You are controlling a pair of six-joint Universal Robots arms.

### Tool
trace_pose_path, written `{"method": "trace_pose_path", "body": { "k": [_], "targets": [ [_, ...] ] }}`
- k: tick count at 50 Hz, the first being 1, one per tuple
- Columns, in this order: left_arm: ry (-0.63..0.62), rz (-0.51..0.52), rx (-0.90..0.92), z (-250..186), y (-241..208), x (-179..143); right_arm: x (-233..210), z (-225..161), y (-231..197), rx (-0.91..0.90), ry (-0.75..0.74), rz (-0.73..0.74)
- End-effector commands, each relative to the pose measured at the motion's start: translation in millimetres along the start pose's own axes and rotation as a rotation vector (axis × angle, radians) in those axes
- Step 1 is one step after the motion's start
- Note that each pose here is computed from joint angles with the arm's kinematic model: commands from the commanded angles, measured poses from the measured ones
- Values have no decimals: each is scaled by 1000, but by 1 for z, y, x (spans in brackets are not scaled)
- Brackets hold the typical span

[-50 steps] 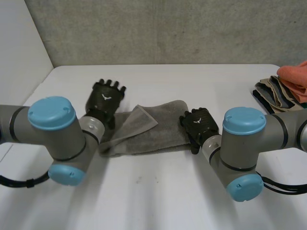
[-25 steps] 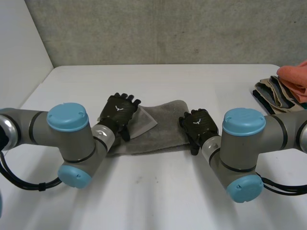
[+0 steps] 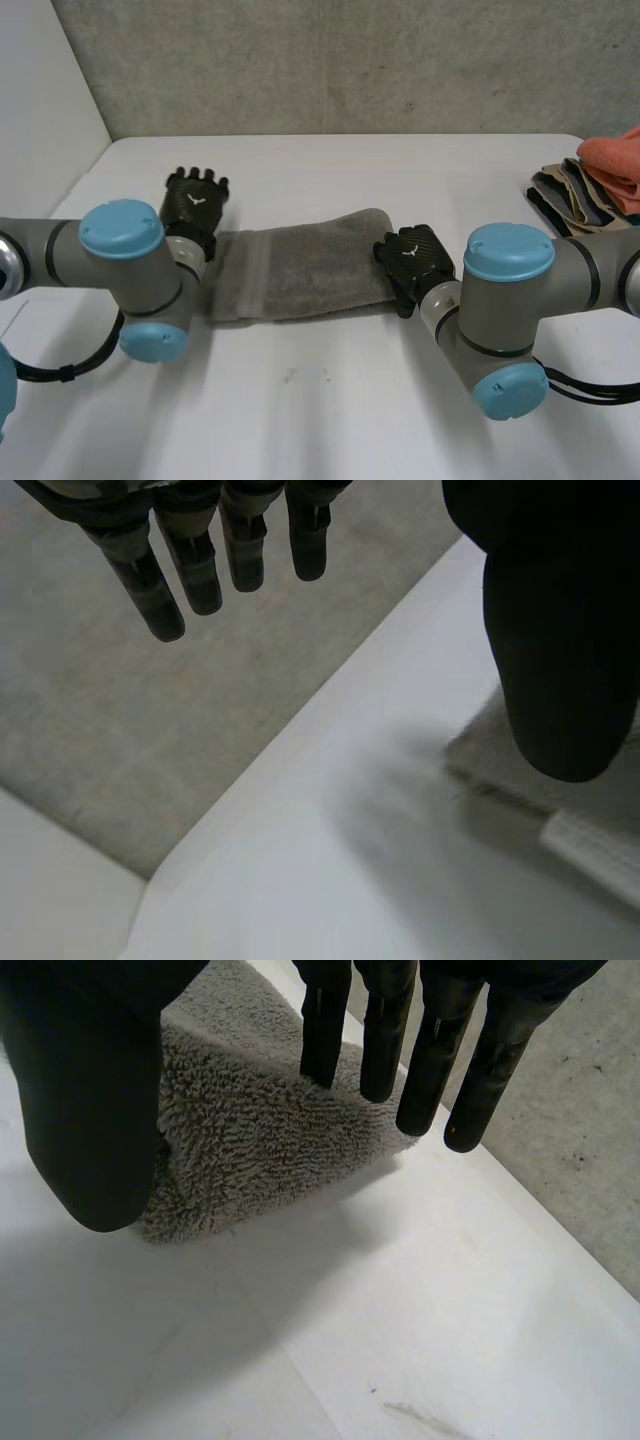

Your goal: Fold the laundry.

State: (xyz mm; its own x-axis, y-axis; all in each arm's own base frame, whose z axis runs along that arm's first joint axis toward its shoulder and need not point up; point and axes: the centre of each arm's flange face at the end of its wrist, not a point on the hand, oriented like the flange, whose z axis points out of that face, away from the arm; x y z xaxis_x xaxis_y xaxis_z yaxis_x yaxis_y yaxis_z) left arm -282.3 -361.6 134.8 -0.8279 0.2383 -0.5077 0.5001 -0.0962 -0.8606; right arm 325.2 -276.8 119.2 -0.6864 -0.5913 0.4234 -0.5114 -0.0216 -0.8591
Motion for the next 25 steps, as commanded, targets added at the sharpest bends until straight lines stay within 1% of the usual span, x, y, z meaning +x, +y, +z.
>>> {"method": "trace_pose_path", "body": {
  "k": [1, 7, 17, 22, 25],
  "targets": [
    [92, 3, 45, -31, -21, 17, -1, 2, 0, 6, -7, 5],
    [95, 1, 38, -38, -22, 15, -5, 6, 8, 1, -15, 5],
    [94, 2, 36, -42, -24, 12, -4, 9, 6, 20, -38, 40],
    [87, 1, 44, -46, -29, 7, -3, -2, 7, 0, -58, 51],
    [88, 1, 45, -49, -31, 6, 17, -13, 15, -43, -26, 61]
  ]
}}
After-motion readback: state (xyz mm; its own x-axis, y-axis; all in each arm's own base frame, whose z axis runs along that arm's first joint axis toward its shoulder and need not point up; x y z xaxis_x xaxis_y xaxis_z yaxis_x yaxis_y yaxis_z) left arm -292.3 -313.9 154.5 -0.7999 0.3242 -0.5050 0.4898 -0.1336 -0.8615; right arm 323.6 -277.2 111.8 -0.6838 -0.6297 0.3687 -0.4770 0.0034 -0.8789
